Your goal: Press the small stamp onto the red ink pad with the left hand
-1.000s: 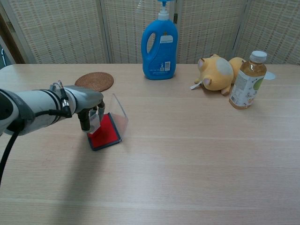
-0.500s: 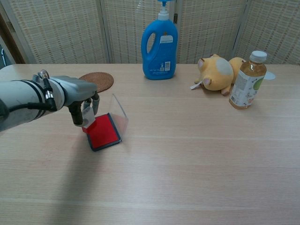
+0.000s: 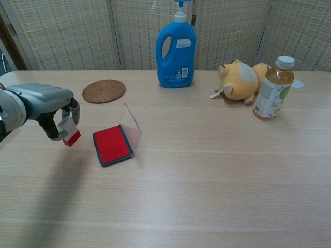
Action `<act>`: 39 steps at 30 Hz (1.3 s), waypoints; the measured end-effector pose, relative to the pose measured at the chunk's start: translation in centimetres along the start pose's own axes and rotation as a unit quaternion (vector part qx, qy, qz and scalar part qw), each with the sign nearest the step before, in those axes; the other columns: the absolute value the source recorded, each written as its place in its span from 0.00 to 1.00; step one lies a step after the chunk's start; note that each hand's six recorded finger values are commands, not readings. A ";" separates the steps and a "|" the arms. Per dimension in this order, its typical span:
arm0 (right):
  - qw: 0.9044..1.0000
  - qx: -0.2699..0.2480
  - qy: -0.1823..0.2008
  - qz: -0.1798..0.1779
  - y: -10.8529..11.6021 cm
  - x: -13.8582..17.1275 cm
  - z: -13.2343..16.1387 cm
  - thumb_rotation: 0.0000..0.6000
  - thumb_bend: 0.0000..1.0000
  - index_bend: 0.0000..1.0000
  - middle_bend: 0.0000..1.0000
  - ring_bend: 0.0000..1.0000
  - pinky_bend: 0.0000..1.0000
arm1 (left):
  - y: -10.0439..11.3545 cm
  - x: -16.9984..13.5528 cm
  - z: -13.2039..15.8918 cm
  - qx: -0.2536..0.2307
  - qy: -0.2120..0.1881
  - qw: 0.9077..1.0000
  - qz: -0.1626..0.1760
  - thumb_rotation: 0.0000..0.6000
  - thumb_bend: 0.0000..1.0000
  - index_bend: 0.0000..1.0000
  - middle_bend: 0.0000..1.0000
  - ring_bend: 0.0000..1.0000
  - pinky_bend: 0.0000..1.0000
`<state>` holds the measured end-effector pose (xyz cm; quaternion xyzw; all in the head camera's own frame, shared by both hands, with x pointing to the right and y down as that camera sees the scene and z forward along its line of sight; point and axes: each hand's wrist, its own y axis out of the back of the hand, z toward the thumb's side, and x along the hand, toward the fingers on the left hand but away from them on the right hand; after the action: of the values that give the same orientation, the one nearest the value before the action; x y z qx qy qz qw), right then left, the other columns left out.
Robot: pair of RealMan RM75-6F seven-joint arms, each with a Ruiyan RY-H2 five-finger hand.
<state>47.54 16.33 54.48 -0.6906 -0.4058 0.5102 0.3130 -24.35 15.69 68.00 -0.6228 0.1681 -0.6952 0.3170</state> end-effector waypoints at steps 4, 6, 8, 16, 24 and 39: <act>1.000 0.006 -0.001 0.006 -0.5 -0.2 0.2 1.00 0.16 0.00 0.00 0.00 0.00 | -1.0 0.1 -1.4 -0.012 0.008 1.000 -0.003 1.00 0.40 0.57 0.45 0.19 0.08; 1.000 0.008 -0.002 0.009 -0.7 -0.3 0.2 1.00 0.16 0.00 0.00 0.00 0.00 | -1.3 0.2 -1.8 -0.016 0.008 1.000 -0.004 1.00 0.40 0.56 0.45 0.19 0.08; 1.000 0.011 -0.002 0.013 -1.0 -0.4 0.3 1.00 0.16 0.00 0.00 0.00 0.00 | -1.8 0.3 -2.2 -0.018 0.010 1.000 -0.007 1.00 0.40 0.56 0.45 0.19 0.08; 1.000 0.016 -0.003 0.018 -1.4 -0.6 0.5 1.00 0.16 0.00 0.00 0.00 0.00 | -3.4 1.4 -3.2 -0.021 0.010 1.000 -0.021 1.00 0.40 0.56 0.45 0.19 0.08; 1.000 0.016 -0.003 0.019 -1.5 -0.6 0.5 1.00 0.16 0.00 0.00 0.00 0.00 | -4.1 1.9 -3.6 -0.028 0.009 0.999 -0.026 1.00 0.40 0.55 0.45 0.19 0.08; 1.000 0.018 0.004 0.014 -1.3 -0.1 0.9 1.00 0.16 0.00 0.00 0.00 0.00 | -5.4 2.5 -3.7 -0.036 0.006 0.999 -0.030 1.00 0.39 0.48 0.43 0.18 0.08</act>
<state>46.39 16.85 55.36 -0.6926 -0.3858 0.5188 0.3198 -29.29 17.45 72.66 -0.6347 0.1763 -0.7012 0.2725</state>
